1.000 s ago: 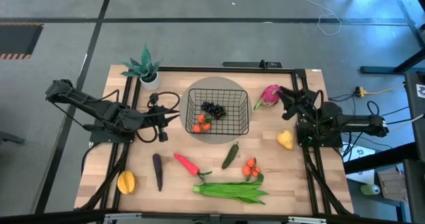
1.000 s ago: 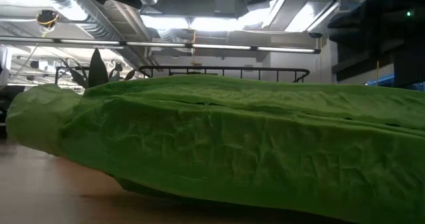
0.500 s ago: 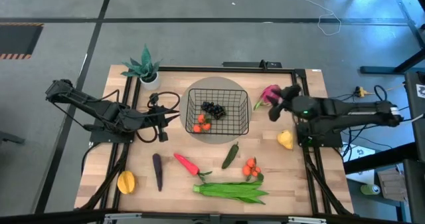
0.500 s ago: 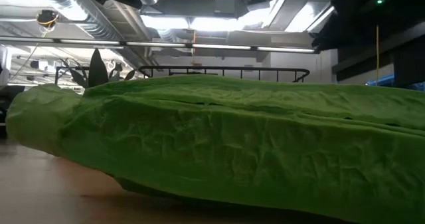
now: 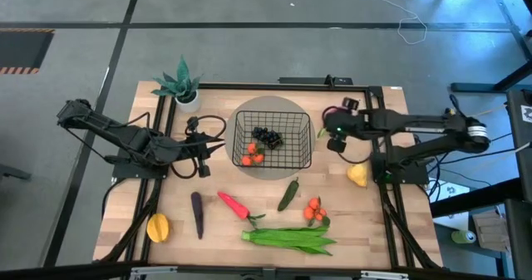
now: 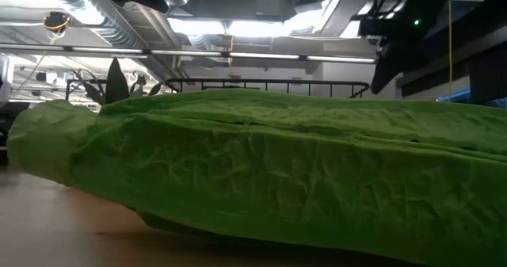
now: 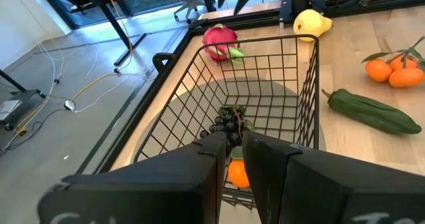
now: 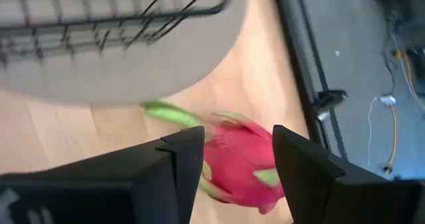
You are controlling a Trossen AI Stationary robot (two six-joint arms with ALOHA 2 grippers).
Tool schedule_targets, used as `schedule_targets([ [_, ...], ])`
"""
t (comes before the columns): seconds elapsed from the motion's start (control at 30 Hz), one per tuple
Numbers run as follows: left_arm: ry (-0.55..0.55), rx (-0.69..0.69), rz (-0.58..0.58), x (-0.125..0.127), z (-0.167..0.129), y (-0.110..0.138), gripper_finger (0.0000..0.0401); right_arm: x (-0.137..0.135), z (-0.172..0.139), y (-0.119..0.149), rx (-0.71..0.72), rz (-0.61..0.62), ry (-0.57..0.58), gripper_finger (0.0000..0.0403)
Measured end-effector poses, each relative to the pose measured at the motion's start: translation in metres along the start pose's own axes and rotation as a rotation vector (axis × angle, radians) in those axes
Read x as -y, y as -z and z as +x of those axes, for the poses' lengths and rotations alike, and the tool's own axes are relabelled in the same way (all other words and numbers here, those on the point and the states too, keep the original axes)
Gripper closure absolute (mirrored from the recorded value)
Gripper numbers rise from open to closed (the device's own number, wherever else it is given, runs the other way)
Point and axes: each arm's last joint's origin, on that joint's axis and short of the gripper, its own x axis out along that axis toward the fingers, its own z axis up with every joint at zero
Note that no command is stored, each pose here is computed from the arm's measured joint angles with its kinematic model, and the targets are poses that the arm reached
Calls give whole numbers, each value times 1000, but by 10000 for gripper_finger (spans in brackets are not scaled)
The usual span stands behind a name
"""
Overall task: Build produce basket
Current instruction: Put the dragon fruit into the black wire basket
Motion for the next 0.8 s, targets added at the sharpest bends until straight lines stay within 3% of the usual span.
schedule_targets([
  [0.23, 2, -3, 3, 0, 0, 0, 358, -6, 31, -1, -121, -259, -35, 232],
  [0.8, 3, -25, 14, 0, 0, 3, 358, -19, 61, -7, -187, -441, -63, 232],
])
